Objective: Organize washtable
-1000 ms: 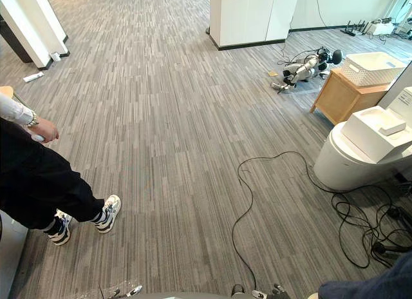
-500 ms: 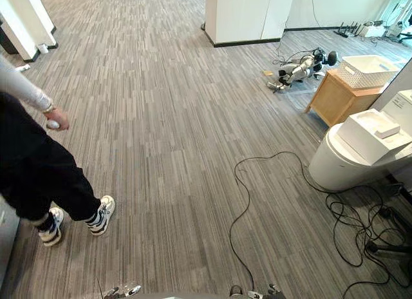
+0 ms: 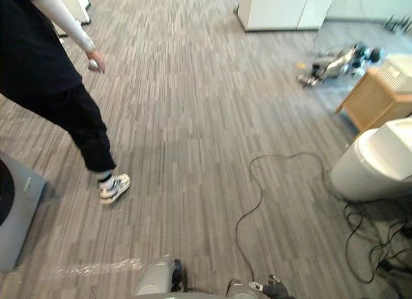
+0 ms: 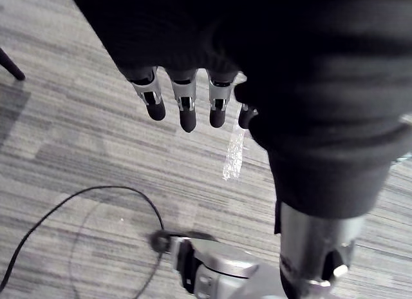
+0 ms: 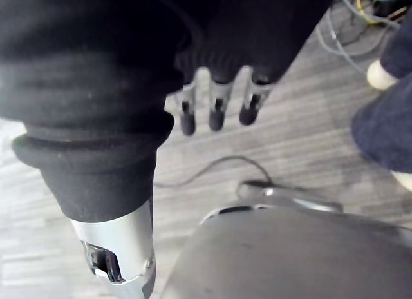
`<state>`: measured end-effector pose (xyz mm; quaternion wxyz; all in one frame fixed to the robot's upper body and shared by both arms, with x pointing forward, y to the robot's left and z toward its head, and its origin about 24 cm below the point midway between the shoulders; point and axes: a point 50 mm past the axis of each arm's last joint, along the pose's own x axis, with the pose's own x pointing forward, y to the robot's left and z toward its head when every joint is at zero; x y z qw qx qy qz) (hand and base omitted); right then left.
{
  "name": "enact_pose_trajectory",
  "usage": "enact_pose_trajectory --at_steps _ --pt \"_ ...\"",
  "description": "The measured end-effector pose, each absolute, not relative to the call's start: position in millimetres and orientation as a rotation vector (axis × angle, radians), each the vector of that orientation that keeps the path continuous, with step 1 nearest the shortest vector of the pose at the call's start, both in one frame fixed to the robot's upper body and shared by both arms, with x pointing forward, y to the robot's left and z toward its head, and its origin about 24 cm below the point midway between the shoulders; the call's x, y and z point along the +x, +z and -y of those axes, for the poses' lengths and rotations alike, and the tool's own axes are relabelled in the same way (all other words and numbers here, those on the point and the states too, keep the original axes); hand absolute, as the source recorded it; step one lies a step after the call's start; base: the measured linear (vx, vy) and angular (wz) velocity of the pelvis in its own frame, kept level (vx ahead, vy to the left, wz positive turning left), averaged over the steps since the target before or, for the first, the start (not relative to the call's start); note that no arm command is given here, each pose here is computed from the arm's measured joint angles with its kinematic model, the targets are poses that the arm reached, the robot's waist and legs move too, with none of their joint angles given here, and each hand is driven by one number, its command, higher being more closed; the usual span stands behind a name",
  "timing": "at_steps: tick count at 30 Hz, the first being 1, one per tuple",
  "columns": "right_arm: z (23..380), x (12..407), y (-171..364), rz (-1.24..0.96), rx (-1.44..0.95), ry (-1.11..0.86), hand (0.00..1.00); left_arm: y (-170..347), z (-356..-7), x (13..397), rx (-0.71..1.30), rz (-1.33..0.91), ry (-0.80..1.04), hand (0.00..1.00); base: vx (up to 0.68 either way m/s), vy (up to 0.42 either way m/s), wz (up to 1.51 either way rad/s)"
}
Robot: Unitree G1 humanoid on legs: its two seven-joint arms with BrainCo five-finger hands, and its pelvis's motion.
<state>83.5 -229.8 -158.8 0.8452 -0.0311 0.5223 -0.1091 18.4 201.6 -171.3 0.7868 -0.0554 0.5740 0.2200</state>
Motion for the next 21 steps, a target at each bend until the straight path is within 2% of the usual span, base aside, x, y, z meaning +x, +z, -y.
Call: enact_pose_trajectory --at_steps 2,5,9,14,19,21 --pt "220 68 -164 -1.14 -0.019 -0.261 0.0 -169 -217 14 -0.085 -1.24 0.499 0.0 0.37 0.197 0.3" --pt "210 72 -165 -1.122 0.011 -0.25 0.0 -168 -226 8 -0.083 -1.25 0.538 0.0 0.43 0.142 0.01" --pt "213 76 -163 -1.09 0.032 -0.261 0.0 -169 -222 10 -0.083 -1.264 0.514 0.0 0.46 0.159 -0.22" --pt "213 77 -161 -1.076 0.035 -0.267 0.0 -167 -221 43 -0.09 -1.186 0.487 0.0 0.42 0.049 0.27" --pt "208 48 -167 -1.162 0.082 -0.314 0.0 -167 -222 31 -0.138 -1.18 0.57 0.0 0.67 -0.132 0.67" --pt "222 44 -163 -1.154 0.049 -0.335 0.0 -169 -212 24 -0.211 -1.185 0.623 0.0 0.68 -0.26 0.54"
